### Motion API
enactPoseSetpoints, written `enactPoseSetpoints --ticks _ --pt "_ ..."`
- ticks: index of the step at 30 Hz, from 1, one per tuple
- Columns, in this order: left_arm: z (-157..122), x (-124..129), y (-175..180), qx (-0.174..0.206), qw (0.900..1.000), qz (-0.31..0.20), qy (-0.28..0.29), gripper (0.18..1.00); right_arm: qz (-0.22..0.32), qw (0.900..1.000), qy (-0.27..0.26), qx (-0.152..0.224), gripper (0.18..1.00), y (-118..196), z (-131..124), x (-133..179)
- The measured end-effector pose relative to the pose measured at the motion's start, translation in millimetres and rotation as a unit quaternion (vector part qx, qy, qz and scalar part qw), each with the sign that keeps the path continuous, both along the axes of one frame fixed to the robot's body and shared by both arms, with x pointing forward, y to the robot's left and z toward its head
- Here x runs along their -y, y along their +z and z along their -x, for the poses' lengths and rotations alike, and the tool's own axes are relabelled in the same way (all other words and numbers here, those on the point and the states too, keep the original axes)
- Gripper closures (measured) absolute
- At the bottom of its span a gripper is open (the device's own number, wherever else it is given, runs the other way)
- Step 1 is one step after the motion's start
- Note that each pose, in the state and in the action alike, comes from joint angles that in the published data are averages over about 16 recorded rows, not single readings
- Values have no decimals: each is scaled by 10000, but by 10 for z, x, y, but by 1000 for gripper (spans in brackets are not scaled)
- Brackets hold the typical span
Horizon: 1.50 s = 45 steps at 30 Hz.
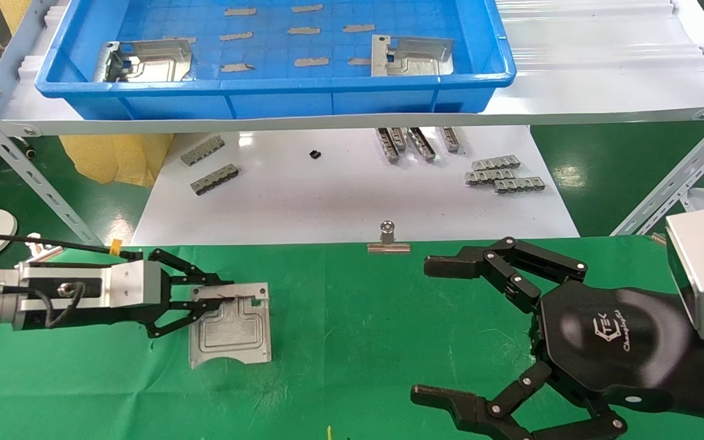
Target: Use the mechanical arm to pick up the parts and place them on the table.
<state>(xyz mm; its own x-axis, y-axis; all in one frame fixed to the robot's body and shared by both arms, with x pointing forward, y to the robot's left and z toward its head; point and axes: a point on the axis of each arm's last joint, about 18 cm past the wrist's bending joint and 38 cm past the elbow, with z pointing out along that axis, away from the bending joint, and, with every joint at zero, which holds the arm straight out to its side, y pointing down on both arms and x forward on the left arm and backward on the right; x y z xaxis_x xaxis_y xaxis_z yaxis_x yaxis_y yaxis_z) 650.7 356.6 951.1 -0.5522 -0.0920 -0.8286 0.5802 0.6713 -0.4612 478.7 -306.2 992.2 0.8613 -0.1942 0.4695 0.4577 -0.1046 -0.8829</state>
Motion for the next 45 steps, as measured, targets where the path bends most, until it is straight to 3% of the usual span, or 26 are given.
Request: enactPoseSetpoints --ticks 14,20,33,45 --pt "-19 34 -59 -114 9999 -106 -55 855 0 10000 0 0 179 0 0 0" --pt "-2 19 -70 -240 9997 16 -27 780 0 10000 0 0 179 0 0 0" --pt "95 -64 -52 -859 9902 1086 160 491 -1 10000 -1 0 179 0 0 1" --pt "109 -55 -36 -875 9880 1267 120 270 -2 10000 -2 -1 179 0 -1 1"
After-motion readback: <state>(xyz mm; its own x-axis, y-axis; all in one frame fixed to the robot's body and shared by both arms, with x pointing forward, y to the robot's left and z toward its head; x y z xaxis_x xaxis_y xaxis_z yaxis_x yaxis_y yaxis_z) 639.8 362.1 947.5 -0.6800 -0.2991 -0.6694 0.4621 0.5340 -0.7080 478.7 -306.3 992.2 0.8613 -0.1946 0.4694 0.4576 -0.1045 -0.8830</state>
